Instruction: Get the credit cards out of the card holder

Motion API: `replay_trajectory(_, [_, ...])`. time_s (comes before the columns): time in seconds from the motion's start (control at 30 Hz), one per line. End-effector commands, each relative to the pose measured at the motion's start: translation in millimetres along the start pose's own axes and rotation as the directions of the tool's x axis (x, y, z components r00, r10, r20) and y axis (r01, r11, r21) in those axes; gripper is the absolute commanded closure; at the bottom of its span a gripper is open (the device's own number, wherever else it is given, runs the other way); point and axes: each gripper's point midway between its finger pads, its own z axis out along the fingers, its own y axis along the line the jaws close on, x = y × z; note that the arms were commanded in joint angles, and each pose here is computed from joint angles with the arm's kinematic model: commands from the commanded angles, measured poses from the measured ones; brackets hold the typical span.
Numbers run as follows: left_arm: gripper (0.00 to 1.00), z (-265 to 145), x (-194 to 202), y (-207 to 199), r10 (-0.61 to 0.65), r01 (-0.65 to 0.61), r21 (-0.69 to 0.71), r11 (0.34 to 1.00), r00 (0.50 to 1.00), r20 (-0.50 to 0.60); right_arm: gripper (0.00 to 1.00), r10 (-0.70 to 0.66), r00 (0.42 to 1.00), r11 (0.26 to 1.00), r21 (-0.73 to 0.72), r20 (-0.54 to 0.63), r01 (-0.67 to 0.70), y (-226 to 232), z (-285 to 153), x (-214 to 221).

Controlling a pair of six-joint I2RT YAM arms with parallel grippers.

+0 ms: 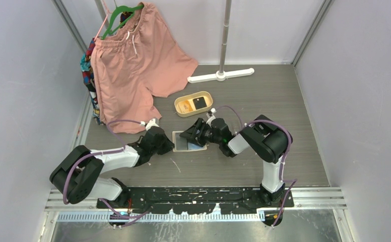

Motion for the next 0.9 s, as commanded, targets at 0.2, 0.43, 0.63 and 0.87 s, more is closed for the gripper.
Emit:
replay_trajectory(0.2, [1.00,3.8,20.2,6.6,0.026,-0.027,-0.012,1.000,0.997,-0.078,0.26,-0.063,0.916,0.996,0.028,-0.397,0.081,8.7,-5.0,83.8])
replay_trajectory(0.43, [1.00,4.1,20.8,7.4,0.029,-0.030,-0.014,0.999,0.996,-0.082,0.26,-0.095,0.880,0.994,-0.086,-0.465,0.062,27.3,-8.8,100.0])
replay_trajectory(0.63, [1.00,3.8,21.8,8.5,0.027,-0.028,-0.015,0.999,0.996,-0.084,0.27,-0.089,0.860,0.967,-0.251,-0.503,-0.046,61.1,-21.5,106.2])
replay_trajectory(0.87, [1.00,4.7,22.6,7.5,0.027,-0.028,-0.013,1.000,0.996,-0.090,0.34,-0.077,0.863,0.983,-0.180,-0.499,-0.017,48.8,-17.2,107.0])
